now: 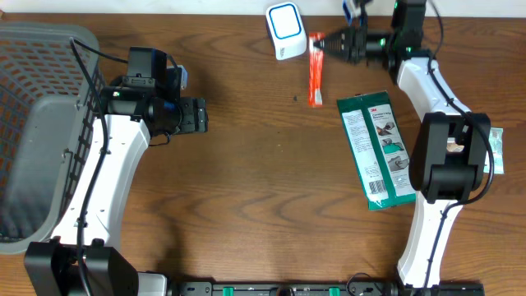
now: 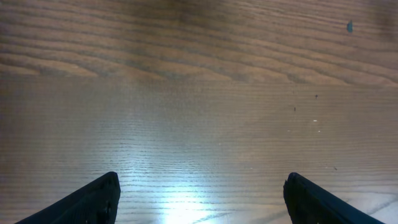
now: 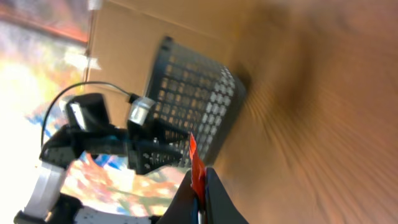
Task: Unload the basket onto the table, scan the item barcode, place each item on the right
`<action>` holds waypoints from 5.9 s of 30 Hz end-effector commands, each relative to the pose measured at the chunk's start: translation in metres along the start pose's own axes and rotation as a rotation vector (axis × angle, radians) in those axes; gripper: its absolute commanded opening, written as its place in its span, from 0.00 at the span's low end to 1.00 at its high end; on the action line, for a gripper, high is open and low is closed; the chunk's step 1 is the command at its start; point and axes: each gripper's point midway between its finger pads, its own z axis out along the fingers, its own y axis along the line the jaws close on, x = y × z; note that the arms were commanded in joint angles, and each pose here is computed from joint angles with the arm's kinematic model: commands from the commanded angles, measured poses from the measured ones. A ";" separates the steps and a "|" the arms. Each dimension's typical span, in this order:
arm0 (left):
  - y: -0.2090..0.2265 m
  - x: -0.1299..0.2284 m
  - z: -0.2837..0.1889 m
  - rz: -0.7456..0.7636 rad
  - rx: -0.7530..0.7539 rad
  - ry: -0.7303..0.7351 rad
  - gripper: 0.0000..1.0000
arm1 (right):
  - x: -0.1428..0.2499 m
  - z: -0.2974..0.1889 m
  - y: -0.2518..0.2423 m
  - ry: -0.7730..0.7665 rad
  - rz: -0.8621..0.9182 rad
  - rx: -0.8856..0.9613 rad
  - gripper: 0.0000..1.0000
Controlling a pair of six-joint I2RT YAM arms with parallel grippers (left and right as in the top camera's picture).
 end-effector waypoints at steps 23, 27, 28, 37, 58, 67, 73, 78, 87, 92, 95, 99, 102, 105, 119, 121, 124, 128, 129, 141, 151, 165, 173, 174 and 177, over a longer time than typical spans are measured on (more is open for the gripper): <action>0.002 -0.006 -0.005 -0.004 -0.010 -0.021 0.85 | 0.152 -0.196 -0.045 0.341 0.089 1.546 0.02; 0.002 -0.006 -0.005 -0.004 -0.010 -0.021 0.85 | 0.161 -0.195 -0.067 0.345 0.091 1.546 0.45; 0.002 -0.006 -0.005 -0.004 -0.010 -0.021 0.85 | 0.162 -0.195 -0.072 0.341 0.082 1.546 0.77; 0.002 -0.006 -0.005 -0.004 -0.010 -0.021 0.85 | 0.156 -0.194 -0.075 0.332 0.047 1.546 0.99; 0.002 -0.006 -0.005 -0.004 -0.010 -0.021 0.85 | 0.155 -0.194 -0.075 0.328 0.043 1.547 0.99; 0.002 -0.006 -0.005 -0.004 -0.010 -0.021 0.85 | 0.155 -0.194 -0.075 0.328 0.043 1.547 0.99; 0.002 -0.006 -0.005 -0.004 -0.010 -0.021 0.85 | 0.156 -0.192 -0.079 0.342 0.046 1.544 0.99; 0.002 -0.006 -0.005 -0.004 -0.010 -0.021 0.85 | 0.151 -0.192 -0.067 0.312 0.019 1.548 0.99; 0.002 -0.006 -0.005 -0.004 -0.010 -0.021 0.85 | 0.127 -0.197 0.040 0.057 -0.210 1.573 0.99; 0.002 -0.006 -0.005 -0.004 -0.010 -0.021 0.85 | 0.130 -0.201 0.111 -0.109 -0.358 1.574 0.99; 0.002 -0.006 -0.005 -0.004 -0.010 -0.021 0.85 | 0.136 -0.203 0.144 -0.188 -0.427 1.570 0.99; 0.002 -0.006 -0.005 -0.004 -0.010 -0.021 0.85 | 0.147 -0.205 0.181 -0.281 -0.508 1.563 0.99; 0.002 -0.006 -0.005 -0.004 -0.010 -0.021 0.85 | 0.155 -0.207 0.203 -0.334 -0.555 1.557 0.99; 0.002 -0.006 -0.005 -0.004 -0.010 -0.021 0.85 | 0.164 -0.207 0.219 -0.374 -0.591 1.551 0.99; 0.002 -0.006 -0.005 -0.004 -0.010 -0.021 0.85 | 0.227 -0.214 0.309 -0.637 -0.816 1.501 0.99; 0.002 -0.006 -0.005 -0.004 -0.010 -0.021 0.85 | 0.236 -0.219 0.317 -0.672 -0.837 1.515 0.99; 0.002 -0.006 -0.005 -0.004 -0.010 -0.021 0.85 | 0.251 -0.221 0.327 -0.712 -0.864 1.512 0.99; 0.002 -0.006 -0.005 -0.004 -0.010 -0.021 0.85 | 0.270 -0.220 0.325 -0.734 -0.887 1.498 0.99; 0.002 -0.006 -0.005 -0.004 -0.010 -0.021 0.85 | 0.275 -0.220 0.320 -0.734 -0.888 1.498 0.99; 0.002 -0.006 -0.005 -0.004 -0.010 -0.021 0.85 | 0.284 -0.201 0.231 -0.771 -0.981 1.398 0.99; 0.002 -0.006 -0.005 -0.004 -0.010 -0.021 0.85 | 0.254 -0.174 0.201 -0.951 -1.245 1.160 0.99; 0.002 -0.006 -0.005 -0.004 -0.010 -0.021 0.85 | 0.240 -0.174 0.159 -1.189 -1.364 1.017 0.99; 0.002 -0.006 -0.005 -0.004 -0.010 -0.021 0.85 | 0.254 -0.175 0.037 -0.858 -0.958 1.233 0.99; 0.002 -0.006 -0.005 -0.004 -0.010 -0.021 0.85 | 0.254 -0.177 0.037 -0.877 -0.932 1.231 0.99; 0.002 -0.006 -0.005 -0.004 -0.010 -0.021 0.85 | 0.254 -0.175 0.038 -0.874 -0.939 1.221 0.99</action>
